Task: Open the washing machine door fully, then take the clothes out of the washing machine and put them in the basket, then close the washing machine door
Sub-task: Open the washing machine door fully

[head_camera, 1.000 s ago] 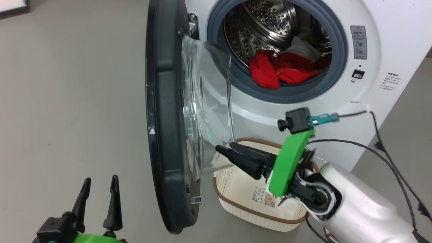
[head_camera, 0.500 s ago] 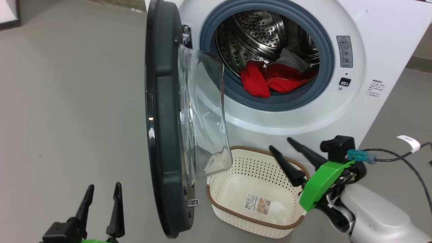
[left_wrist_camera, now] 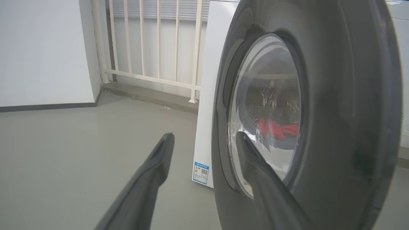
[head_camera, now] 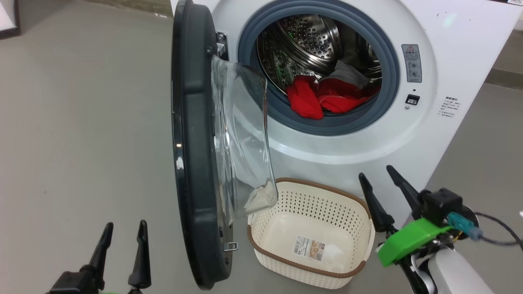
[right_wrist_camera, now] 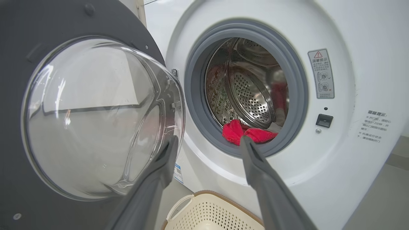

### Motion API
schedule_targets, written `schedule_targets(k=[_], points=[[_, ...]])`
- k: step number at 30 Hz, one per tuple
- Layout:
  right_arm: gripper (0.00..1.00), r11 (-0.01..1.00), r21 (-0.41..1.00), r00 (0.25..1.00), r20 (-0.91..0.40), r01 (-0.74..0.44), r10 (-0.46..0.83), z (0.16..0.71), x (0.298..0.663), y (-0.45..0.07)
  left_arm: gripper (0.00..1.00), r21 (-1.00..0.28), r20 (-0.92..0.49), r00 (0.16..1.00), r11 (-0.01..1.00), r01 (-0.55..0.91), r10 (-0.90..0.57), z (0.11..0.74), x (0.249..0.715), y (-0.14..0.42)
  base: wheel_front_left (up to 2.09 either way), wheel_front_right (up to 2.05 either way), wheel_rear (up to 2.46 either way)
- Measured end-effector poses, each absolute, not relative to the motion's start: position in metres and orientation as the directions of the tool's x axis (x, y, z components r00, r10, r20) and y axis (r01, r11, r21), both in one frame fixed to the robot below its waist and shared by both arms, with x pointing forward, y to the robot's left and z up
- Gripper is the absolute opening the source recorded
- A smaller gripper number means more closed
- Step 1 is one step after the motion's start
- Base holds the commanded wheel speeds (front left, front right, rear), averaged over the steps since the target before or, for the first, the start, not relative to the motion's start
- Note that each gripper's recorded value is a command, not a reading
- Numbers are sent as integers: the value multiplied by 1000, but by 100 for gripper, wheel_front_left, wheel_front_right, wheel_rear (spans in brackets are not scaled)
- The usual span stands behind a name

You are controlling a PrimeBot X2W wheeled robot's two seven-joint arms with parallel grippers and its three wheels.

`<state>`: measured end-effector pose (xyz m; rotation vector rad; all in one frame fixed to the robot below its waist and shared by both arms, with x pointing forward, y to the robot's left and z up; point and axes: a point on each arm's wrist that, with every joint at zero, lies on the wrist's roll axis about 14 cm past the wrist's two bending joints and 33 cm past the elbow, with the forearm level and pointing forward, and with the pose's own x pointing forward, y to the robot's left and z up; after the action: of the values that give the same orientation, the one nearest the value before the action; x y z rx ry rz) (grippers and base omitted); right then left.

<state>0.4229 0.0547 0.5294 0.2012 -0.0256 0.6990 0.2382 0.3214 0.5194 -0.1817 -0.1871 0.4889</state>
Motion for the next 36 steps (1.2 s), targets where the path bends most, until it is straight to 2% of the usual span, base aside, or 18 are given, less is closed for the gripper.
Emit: schedule_targets(k=[4, 8, 36], points=[[100, 780, 143, 793, 146, -609, 592, 540, 417, 40, 100, -190, 158, 868, 877, -441, 470, 527, 239, 320, 0, 0, 0], [100, 789, 135, 800, 136, -599, 584, 533, 406, 33, 100, -151, 143, 872, 881, -448, 468, 522, 235, 318, 0, 0, 0], [100, 776, 164, 793, 113, -609, 599, 522, 392, 33, 100, -157, 152, 870, 881, -447, 468, 524, 230, 314, 0, 0, 0]])
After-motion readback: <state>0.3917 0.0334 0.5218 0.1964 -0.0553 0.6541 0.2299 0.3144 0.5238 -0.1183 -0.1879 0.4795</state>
